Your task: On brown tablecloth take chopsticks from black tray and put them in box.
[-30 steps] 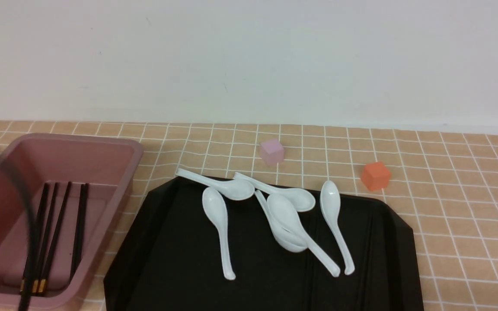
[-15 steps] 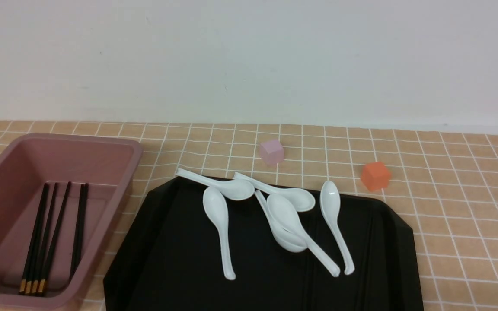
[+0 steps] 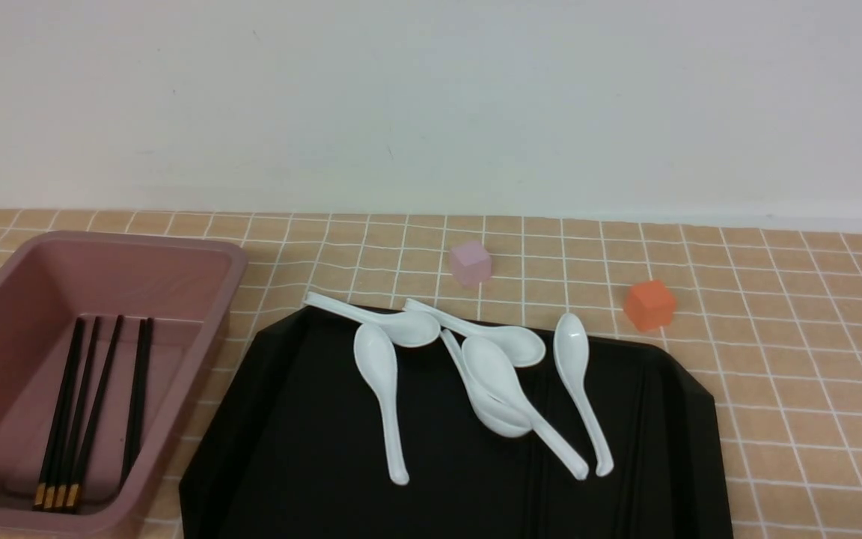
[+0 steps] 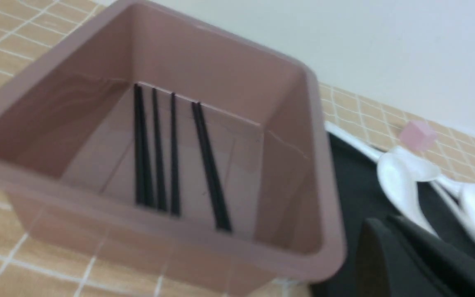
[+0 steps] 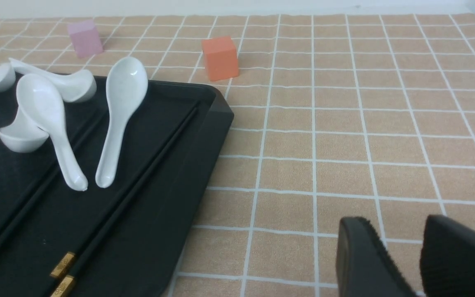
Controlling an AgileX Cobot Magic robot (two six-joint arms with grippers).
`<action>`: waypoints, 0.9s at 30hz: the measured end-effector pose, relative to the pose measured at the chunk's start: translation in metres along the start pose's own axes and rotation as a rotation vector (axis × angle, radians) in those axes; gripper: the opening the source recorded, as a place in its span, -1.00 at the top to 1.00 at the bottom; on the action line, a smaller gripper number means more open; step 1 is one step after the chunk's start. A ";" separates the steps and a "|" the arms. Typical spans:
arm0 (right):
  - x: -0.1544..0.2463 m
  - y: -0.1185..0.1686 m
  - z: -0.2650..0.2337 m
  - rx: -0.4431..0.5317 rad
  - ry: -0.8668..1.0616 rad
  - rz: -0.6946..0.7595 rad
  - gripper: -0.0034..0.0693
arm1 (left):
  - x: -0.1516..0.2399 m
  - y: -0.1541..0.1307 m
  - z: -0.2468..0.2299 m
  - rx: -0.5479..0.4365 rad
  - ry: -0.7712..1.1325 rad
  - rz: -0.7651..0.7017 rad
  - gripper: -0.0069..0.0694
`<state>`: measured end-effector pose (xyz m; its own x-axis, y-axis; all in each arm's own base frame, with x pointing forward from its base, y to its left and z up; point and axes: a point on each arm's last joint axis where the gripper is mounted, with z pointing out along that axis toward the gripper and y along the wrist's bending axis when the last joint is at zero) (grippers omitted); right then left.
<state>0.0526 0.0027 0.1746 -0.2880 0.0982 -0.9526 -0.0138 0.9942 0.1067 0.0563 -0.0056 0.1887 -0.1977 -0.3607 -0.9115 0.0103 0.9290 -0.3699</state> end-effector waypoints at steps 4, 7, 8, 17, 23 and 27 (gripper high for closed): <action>0.000 0.000 0.000 0.000 0.000 0.000 0.25 | 0.009 0.003 0.000 -0.011 0.028 0.013 0.84; 0.000 0.000 0.000 0.000 0.000 0.000 0.25 | 0.013 0.005 0.000 -0.029 0.075 0.024 0.84; 0.000 0.000 0.000 0.000 0.000 0.000 0.25 | 0.015 0.006 -0.001 -0.035 0.094 0.026 0.84; 0.000 0.000 0.000 0.000 0.000 0.000 0.25 | 0.018 0.007 -0.001 -0.045 0.122 0.029 0.82; 0.000 0.000 0.000 0.000 0.000 0.000 0.25 | 0.018 0.007 -0.001 -0.046 0.123 0.030 0.81; 0.000 0.000 0.000 0.000 0.000 0.000 0.25 | 0.018 0.007 -0.001 -0.046 0.125 0.030 0.80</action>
<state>0.0526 0.0027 0.1746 -0.2880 0.0982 -0.9526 -0.0138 0.9942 0.1067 0.0521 -0.0054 0.1695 -0.3186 -0.3222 -0.8914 -0.0267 0.9431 -0.3314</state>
